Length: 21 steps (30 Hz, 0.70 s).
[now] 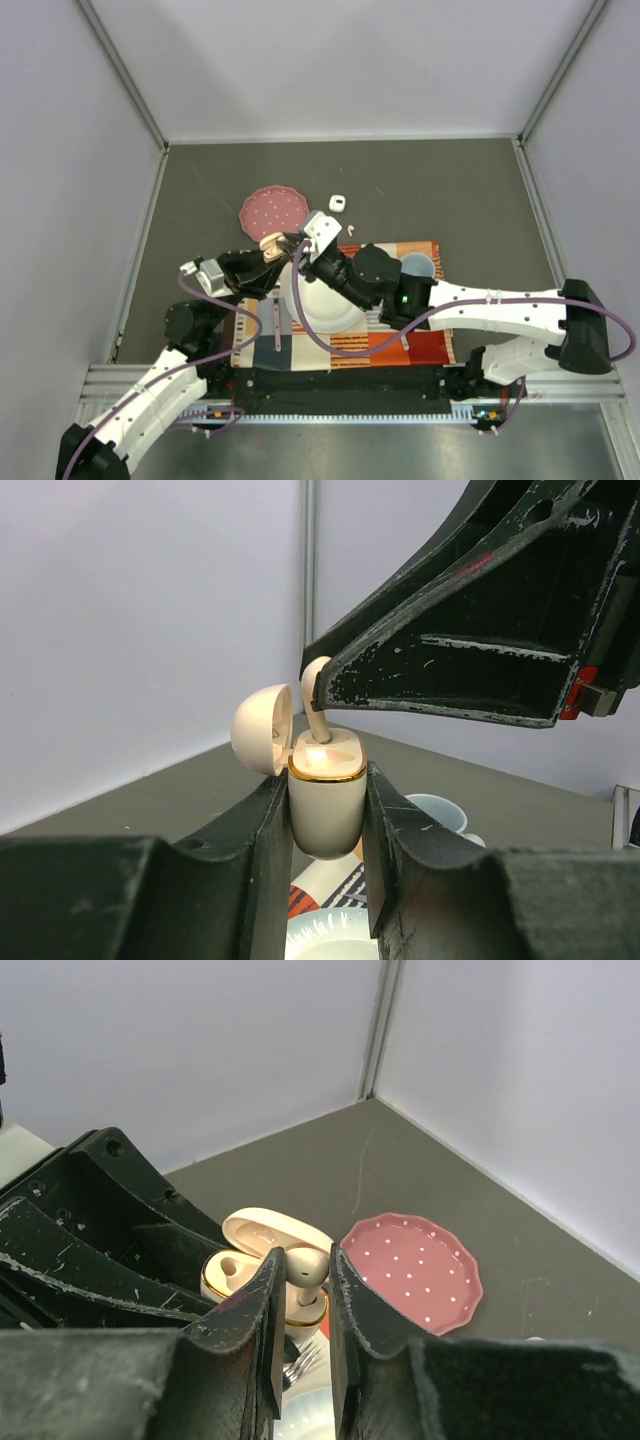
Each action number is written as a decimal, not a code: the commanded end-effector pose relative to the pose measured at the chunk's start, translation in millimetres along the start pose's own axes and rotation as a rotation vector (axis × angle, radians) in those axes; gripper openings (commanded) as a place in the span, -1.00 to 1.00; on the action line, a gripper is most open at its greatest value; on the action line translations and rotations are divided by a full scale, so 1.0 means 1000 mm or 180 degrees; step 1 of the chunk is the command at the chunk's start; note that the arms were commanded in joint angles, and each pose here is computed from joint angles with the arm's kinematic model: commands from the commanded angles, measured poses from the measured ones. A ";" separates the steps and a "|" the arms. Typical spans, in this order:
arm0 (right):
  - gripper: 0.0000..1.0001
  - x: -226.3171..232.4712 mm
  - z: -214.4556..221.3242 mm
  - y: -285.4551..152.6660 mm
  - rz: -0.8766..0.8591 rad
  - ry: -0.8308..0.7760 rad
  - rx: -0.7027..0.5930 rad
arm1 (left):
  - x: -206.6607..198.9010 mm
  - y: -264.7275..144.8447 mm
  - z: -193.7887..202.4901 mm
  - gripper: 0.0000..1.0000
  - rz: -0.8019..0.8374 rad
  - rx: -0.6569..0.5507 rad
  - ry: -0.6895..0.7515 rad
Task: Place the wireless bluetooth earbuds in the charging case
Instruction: Insert the right earbud into the right side groove of the charging case.
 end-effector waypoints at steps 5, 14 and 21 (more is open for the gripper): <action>-0.91 0.014 0.011 0.001 -0.0060 -0.0254 0.0231 | 0.007 0.004 -0.027 -1.00 -0.0153 -0.0343 0.0110; -0.92 0.019 0.013 0.003 -0.0026 -0.0358 0.0254 | 0.008 0.003 -0.027 -1.00 -0.0164 -0.0339 0.0118; -0.92 0.017 0.012 0.001 0.0007 -0.0389 0.0247 | 0.008 0.002 -0.027 -1.00 -0.0189 -0.0342 0.0127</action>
Point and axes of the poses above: each gripper's point midway between its finger pads, its own y axis out along the fingers, its own x axis along the line the jaws close on, z = x × y, the point moved 3 cm from there along -y, back along the fingers, and after that the axes turned 8 degrees about y, right-handed, at the moved point
